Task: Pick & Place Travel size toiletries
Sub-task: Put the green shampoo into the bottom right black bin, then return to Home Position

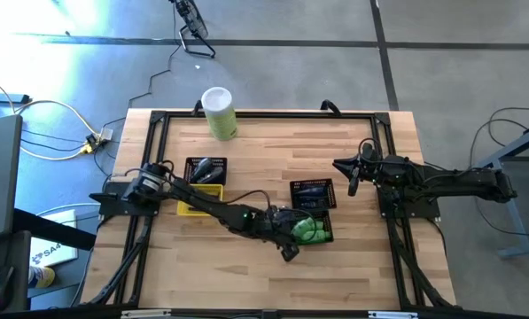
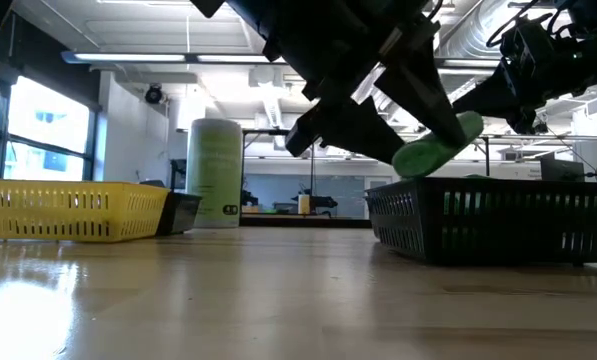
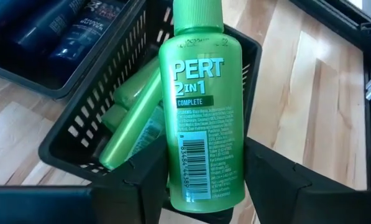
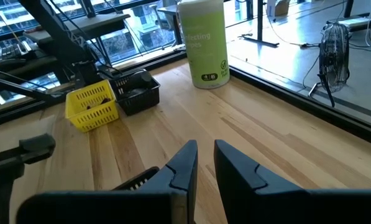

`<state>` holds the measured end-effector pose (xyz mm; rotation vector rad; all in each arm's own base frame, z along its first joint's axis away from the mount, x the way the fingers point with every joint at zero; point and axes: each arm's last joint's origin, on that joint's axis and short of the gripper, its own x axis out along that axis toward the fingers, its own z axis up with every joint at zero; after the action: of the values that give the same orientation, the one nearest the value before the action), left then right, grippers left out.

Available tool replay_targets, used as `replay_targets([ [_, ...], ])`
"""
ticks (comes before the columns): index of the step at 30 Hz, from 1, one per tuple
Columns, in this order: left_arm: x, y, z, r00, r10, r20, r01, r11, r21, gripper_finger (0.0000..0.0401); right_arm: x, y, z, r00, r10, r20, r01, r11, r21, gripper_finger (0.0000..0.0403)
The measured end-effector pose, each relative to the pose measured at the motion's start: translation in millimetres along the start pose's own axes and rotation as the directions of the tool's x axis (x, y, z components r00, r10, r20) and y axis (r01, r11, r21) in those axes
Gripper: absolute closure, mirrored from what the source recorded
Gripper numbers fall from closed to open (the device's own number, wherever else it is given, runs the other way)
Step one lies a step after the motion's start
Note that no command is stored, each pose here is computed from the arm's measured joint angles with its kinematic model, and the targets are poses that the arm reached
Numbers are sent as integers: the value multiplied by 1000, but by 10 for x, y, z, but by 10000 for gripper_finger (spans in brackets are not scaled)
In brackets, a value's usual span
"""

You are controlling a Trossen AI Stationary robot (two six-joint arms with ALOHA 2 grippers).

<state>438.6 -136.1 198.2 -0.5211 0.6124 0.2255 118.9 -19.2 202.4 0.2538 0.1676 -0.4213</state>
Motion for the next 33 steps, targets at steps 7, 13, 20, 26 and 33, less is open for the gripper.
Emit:
replay_targets([
  [7,0,4,-3,1000,6,0,-6,1000,1,194,0,0,0,1000,0,0,0,1000,0,357],
  [13,0,8,2,1000,23,16,-24,999,24,169,0,0,0,1000,0,0,0,1000,0,357],
  [20,1,-5,72,999,-2,43,0,999,49,194,0,0,0,1000,0,0,0,1000,0,357],
  [26,-41,-81,203,998,-39,57,31,989,144,262,0,0,0,1000,0,0,0,1000,0,357],
  [33,-122,-205,360,994,-72,83,45,957,288,349,0,0,0,1000,0,0,0,1000,0,357],
])
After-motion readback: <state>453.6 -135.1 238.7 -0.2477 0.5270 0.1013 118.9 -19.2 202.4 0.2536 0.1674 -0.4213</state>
